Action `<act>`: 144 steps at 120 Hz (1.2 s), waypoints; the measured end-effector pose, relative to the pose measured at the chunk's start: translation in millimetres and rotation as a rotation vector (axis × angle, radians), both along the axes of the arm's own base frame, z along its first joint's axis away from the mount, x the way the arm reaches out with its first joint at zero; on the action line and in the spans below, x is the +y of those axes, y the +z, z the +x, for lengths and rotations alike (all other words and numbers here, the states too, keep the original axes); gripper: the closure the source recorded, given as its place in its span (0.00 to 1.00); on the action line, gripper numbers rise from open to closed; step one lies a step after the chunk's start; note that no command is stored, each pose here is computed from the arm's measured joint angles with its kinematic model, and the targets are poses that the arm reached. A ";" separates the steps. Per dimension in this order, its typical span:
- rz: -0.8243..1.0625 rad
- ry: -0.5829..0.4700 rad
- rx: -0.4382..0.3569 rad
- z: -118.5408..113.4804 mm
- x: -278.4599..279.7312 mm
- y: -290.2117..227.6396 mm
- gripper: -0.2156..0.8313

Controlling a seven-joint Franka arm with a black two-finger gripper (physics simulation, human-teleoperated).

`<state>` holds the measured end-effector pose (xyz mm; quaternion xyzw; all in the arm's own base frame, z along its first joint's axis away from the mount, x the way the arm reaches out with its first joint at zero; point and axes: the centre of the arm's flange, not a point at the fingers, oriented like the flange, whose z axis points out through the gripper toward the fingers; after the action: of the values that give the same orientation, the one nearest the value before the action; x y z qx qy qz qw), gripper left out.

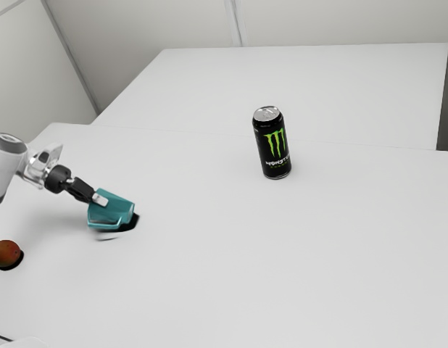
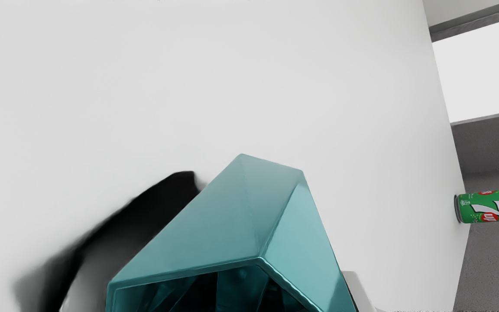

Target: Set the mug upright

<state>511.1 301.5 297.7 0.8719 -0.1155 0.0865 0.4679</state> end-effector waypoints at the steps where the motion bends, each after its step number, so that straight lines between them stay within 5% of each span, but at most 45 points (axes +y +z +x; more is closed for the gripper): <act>1: 0.002 -0.002 -0.002 0.3 -0.6 1.4 0.94; 36: 0.157 -0.108 -0.057 16.3 -51.5 54.5 0.95; 99: 0.798 -0.416 -0.166 48.4 -265.2 121.8 0.95; 144: 0.979 -0.350 -0.113 40.9 -317.5 101.2 0.95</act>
<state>552.0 -16.0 398.9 0.9501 -0.3116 -0.0102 0.0063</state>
